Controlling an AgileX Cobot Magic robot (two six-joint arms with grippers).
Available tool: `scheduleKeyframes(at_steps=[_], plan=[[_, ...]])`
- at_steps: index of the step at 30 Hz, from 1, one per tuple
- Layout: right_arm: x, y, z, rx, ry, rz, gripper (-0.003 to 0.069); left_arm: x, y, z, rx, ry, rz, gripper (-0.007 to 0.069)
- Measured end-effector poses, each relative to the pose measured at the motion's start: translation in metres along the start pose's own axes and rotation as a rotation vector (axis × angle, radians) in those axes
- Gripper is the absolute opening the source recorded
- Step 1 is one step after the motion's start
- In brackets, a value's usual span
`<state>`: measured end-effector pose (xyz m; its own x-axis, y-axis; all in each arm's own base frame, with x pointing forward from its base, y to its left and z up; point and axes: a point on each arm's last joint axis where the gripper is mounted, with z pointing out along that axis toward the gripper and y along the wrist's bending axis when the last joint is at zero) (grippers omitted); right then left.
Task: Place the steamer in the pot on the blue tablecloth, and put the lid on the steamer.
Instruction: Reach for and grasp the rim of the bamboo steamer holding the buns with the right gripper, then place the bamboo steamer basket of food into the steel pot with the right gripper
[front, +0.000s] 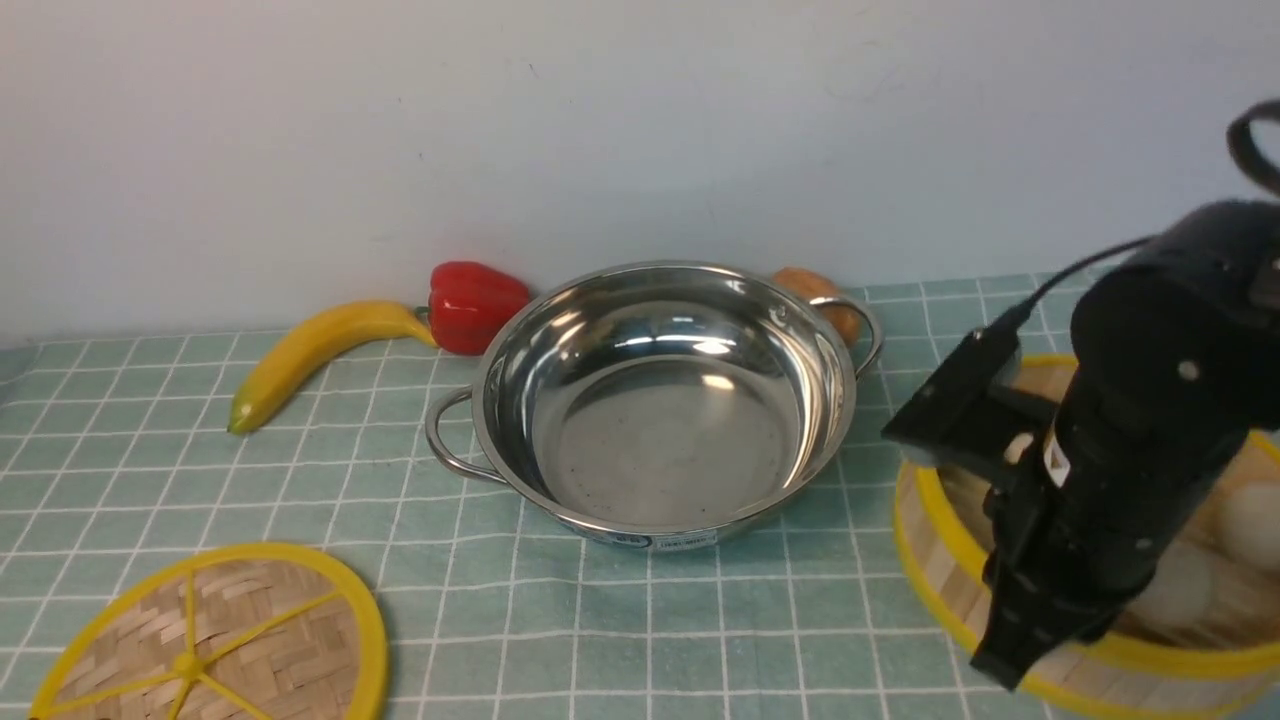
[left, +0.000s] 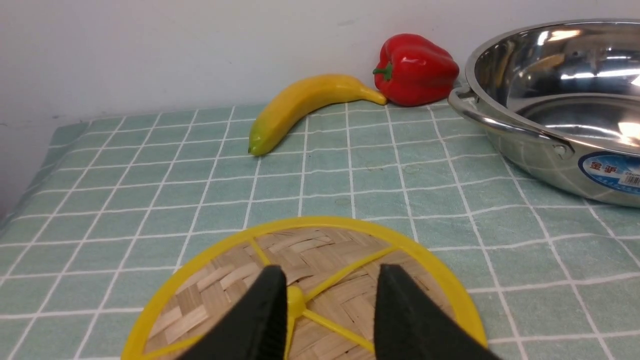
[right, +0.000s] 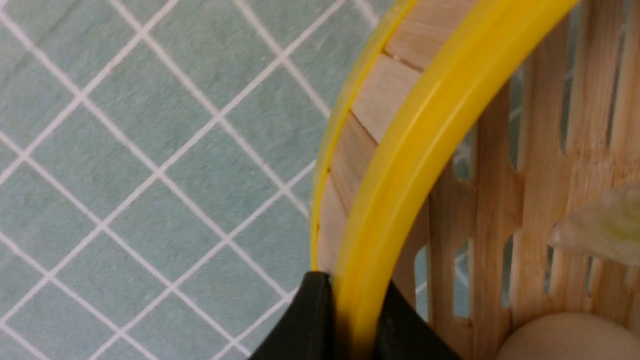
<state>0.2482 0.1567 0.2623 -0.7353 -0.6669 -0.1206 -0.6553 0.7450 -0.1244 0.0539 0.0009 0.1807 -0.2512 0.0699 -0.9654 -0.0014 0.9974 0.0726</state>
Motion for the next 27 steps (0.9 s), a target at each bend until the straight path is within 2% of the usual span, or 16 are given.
scheduleKeyframes(at_steps=[7, 13, 15, 18, 27], plan=[[-0.027, -0.011, -0.048, 0.053, -0.175, -0.020, 0.0088, 0.000, 0.000, 0.000, 0.000, 0.000, 0.000, 0.0243], [-0.050, -0.011, -0.078, 0.015, -0.285, -0.138, 0.0088, 0.000, 0.000, 0.000, 0.000, 0.000, 0.000, 0.0243], [-0.057, -0.011, -0.079, 0.003, -0.299, -0.155, 0.0088, 0.000, 0.000, 0.000, 0.000, 0.000, 0.000, 0.0243], [-0.087, -0.005, -0.074, -0.033, -0.324, -0.233, 0.0088, 0.000, 0.000, 0.000, 0.000, 0.000, 0.000, 0.0243], [-0.149, 0.031, -0.045, -0.007, -0.336, -0.457, 0.0088, 0.000, 0.000, 0.000, 0.000, 0.000, 0.000, 0.0243]])
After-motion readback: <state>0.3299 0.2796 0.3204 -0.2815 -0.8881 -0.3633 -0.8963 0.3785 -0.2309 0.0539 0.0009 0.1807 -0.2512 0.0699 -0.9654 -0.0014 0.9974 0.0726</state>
